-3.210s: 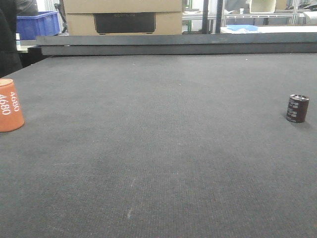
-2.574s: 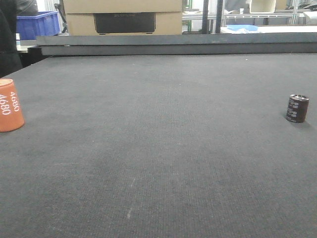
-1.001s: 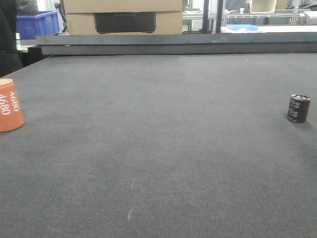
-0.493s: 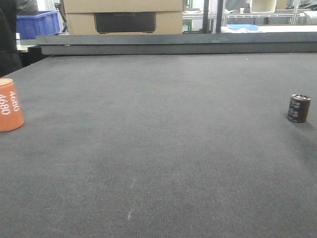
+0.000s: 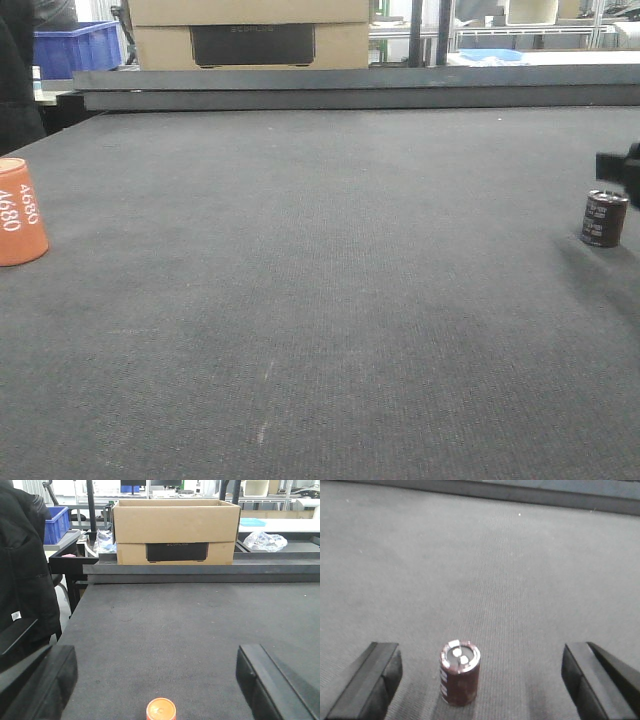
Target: Place cylindrical capacitor in blue bin on shelf
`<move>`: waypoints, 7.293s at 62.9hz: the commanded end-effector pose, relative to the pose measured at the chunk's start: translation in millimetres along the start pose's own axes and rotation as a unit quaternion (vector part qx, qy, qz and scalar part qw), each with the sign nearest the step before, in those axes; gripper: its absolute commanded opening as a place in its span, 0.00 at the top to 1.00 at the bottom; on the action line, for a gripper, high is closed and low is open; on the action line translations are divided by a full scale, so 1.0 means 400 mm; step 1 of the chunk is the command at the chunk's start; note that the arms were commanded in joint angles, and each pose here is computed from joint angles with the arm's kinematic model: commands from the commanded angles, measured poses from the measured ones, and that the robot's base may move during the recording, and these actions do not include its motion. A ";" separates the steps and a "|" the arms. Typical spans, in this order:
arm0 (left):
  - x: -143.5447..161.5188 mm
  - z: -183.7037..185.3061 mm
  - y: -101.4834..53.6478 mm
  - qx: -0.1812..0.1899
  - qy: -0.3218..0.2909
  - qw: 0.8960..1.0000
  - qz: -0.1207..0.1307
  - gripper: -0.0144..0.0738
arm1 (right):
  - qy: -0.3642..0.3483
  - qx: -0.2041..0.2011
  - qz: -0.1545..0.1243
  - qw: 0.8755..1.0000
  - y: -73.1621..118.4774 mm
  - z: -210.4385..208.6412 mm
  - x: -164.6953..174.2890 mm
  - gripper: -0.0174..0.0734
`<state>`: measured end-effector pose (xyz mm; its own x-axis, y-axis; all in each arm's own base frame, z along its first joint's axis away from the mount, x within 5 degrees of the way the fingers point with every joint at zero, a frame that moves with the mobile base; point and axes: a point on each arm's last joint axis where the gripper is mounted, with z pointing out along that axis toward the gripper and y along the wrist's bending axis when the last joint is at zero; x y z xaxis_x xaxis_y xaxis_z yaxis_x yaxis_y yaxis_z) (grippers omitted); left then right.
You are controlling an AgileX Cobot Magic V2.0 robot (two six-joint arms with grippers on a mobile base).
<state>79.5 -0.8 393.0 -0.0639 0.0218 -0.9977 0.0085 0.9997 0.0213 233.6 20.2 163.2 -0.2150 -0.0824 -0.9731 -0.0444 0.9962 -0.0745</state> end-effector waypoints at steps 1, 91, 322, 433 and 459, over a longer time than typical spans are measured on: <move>-0.007 0.001 -0.002 0.004 -0.008 1.000 -0.007 0.22 | -0.018 -0.001 0.002 1.000 0.004 0.023 0.005 0.20; -0.014 0.041 -0.004 0.015 0.135 0.991 -0.001 0.22 | 0.004 -0.006 0.008 1.000 0.016 0.137 0.006 0.98; -0.088 0.385 -0.065 0.055 0.174 0.983 -0.011 0.96 | 0.123 -0.083 0.025 0.989 -0.010 -0.156 -0.585 0.98; -0.138 0.116 -0.031 0.050 0.217 0.975 -0.003 0.96 | 0.103 -0.113 0.037 0.988 -0.020 -0.398 -0.615 0.99; -0.138 0.116 -0.031 0.050 0.217 0.975 -0.003 0.96 | 0.090 -0.111 0.039 0.989 -0.021 -0.393 -0.621 0.99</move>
<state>130.3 -13.9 440.9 -0.5019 0.0401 -0.8640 0.0940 0.9955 -0.0084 134.1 28.5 434.9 -0.4340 -0.0341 -0.9003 -0.2302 0.9703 0.0742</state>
